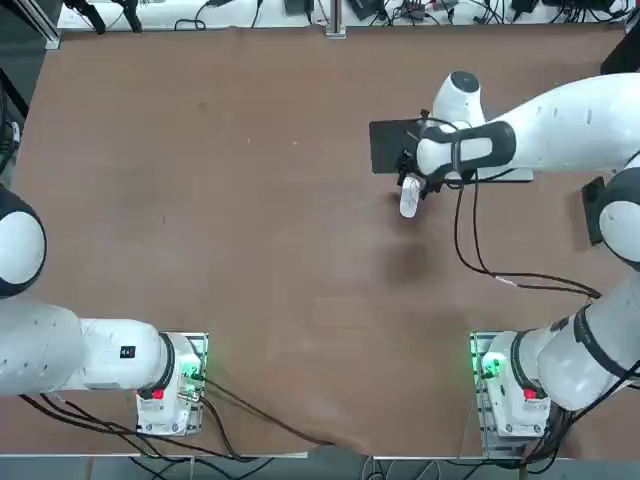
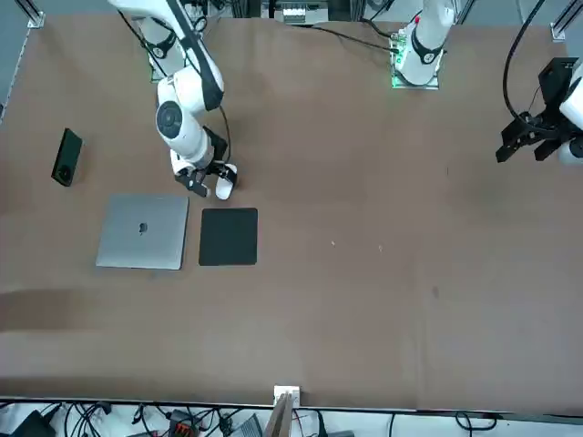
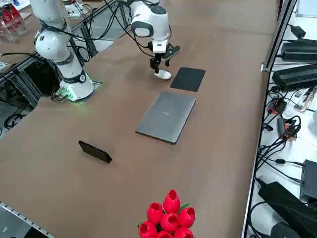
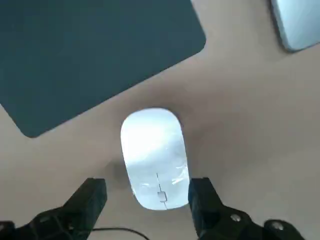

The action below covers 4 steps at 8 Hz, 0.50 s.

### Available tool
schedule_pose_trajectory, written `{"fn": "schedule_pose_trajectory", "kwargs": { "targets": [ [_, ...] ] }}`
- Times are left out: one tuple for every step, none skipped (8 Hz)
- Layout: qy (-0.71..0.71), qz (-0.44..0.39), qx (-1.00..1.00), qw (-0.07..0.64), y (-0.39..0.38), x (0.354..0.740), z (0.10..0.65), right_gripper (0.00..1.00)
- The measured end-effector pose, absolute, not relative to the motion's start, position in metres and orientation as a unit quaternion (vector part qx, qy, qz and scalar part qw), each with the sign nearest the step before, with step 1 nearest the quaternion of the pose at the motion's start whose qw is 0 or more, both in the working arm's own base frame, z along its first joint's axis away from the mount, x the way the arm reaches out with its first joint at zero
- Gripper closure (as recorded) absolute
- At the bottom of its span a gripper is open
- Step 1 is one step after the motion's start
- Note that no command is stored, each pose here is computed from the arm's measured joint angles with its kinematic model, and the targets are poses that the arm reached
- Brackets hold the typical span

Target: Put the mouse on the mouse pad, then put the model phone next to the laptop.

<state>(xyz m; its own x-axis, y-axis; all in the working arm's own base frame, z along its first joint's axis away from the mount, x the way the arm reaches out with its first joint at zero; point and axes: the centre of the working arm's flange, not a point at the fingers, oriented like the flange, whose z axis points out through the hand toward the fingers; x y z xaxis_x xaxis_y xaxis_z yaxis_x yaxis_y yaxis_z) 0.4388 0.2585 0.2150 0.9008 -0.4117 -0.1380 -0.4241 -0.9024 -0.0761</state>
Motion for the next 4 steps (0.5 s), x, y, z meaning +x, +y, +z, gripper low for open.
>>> {"fn": "schedule_pose_trajectory", "kwargs": {
  "targets": [
    [0.210, 0.057, -0.975, 0.051, 0.2621, 0.4333, 0.2072, 0.00],
    [0.204, 0.059, -0.976, 0.048, 0.2666, 0.4285, 0.2014, 0.00],
    [0.194, 0.059, -0.978, 0.047, 0.2697, 0.4262, 0.1992, 0.00],
    [0.187, 0.058, -0.979, 0.048, 0.2704, 0.4263, 0.1999, 0.00]
  ]
}}
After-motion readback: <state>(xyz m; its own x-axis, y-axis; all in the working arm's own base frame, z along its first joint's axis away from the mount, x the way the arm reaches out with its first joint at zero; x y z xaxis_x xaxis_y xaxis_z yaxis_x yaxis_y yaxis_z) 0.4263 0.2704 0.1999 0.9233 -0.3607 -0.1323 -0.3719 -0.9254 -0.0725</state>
